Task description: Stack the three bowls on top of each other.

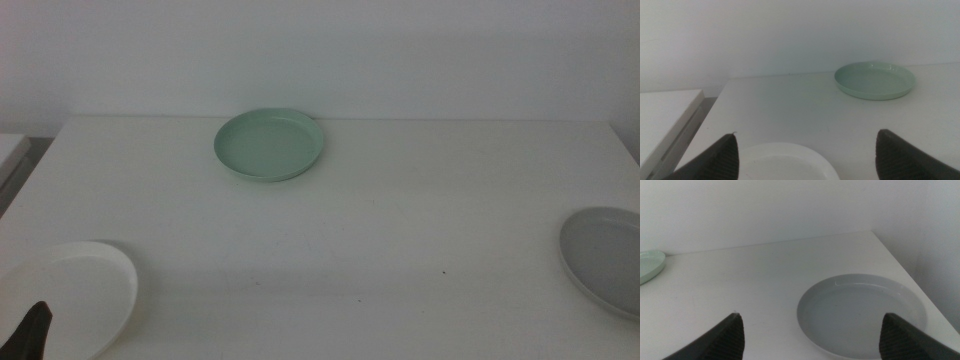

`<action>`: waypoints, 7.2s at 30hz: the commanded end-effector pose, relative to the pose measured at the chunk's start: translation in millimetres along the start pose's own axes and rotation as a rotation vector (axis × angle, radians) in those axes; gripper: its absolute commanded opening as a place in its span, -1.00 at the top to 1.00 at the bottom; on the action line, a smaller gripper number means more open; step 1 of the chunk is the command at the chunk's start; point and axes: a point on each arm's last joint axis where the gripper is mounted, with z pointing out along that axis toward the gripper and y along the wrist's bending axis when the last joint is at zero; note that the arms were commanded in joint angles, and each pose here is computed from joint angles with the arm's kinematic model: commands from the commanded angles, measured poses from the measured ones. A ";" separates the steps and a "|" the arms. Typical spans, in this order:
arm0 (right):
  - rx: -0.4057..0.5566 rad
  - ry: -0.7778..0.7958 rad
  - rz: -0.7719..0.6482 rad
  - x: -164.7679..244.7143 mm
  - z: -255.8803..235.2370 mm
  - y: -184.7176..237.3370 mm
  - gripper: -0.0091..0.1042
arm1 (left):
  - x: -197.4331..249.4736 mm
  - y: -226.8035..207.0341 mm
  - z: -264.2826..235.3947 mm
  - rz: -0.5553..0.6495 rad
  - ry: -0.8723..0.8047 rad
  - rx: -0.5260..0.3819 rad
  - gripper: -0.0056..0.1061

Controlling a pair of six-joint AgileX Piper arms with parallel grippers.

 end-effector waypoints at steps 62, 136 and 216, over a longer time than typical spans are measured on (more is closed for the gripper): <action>-0.002 -0.009 -0.009 0.1 0.0 0.0 -0.80 | -82.2 119.2 178.6 -0.150 1.104 -0.175 -0.78; -0.002 -0.009 -0.009 0.1 0.0 0.0 -0.80 | -61.8 -141.5 352.3 -0.160 1.312 0.405 0.93; -0.002 -0.009 -0.009 0.1 0.0 0.0 -0.80 | 0.2 -49.7 490.9 -0.179 0.975 0.103 -0.76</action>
